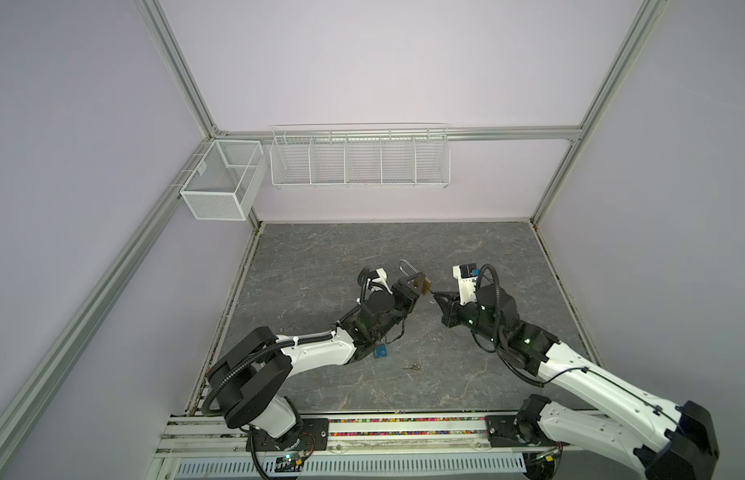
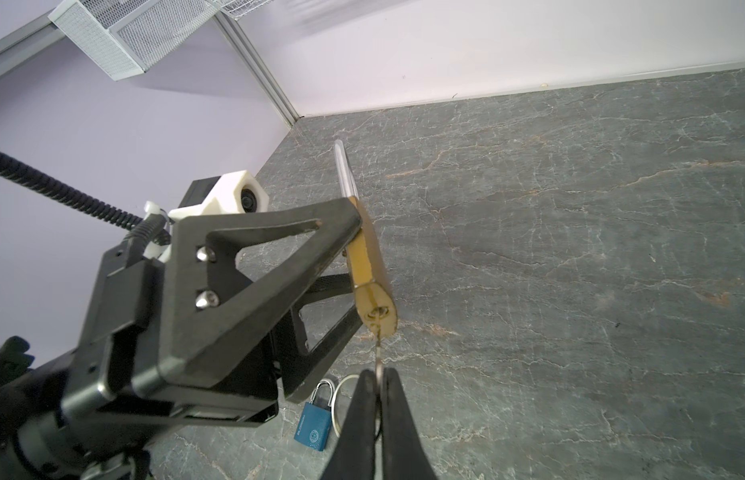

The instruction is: Unlock with the key

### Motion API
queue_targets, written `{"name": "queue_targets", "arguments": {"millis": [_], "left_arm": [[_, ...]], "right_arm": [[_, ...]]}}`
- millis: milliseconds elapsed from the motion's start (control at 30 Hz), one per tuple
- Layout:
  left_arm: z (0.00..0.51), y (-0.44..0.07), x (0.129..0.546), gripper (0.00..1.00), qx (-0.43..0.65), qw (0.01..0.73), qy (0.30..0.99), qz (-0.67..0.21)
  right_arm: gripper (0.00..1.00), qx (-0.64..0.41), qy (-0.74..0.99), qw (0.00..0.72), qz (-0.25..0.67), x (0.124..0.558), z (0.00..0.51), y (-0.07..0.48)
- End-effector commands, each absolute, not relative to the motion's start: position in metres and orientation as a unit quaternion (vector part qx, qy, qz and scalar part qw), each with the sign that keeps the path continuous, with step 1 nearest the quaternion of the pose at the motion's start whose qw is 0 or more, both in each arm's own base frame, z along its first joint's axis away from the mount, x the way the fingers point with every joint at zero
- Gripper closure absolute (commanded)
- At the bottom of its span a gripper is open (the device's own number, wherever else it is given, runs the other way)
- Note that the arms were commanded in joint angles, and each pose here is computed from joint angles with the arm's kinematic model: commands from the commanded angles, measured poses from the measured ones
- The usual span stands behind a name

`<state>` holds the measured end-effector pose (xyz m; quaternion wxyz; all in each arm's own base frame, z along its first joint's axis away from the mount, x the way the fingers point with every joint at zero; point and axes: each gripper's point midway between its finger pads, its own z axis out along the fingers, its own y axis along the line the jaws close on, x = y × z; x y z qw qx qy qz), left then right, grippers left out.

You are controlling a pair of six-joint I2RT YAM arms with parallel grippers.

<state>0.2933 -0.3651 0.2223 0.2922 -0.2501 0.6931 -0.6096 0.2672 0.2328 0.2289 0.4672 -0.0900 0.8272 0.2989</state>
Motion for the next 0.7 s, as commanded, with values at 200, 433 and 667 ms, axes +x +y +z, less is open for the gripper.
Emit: {"name": "queue_targets", "arguments": {"millis": [200,433,667], "left_arm": [[0.288,-0.386,0.277,1.00,-0.213,0.283,0.618,-0.702],[0.291,-0.392,0.275,1.00,-0.205,0.276,0.617,-0.708],[0.283,-0.381,0.271,1.00,-0.214,0.276,0.616,-0.706]], "right_arm": [[0.94,-0.052,0.817,0.482,0.310,0.280,0.227,0.241],[0.94,-0.059,0.815,0.491,0.303,0.280,0.231,0.241],[0.94,-0.049,0.804,0.523,0.277,0.278,0.248,0.222]]}}
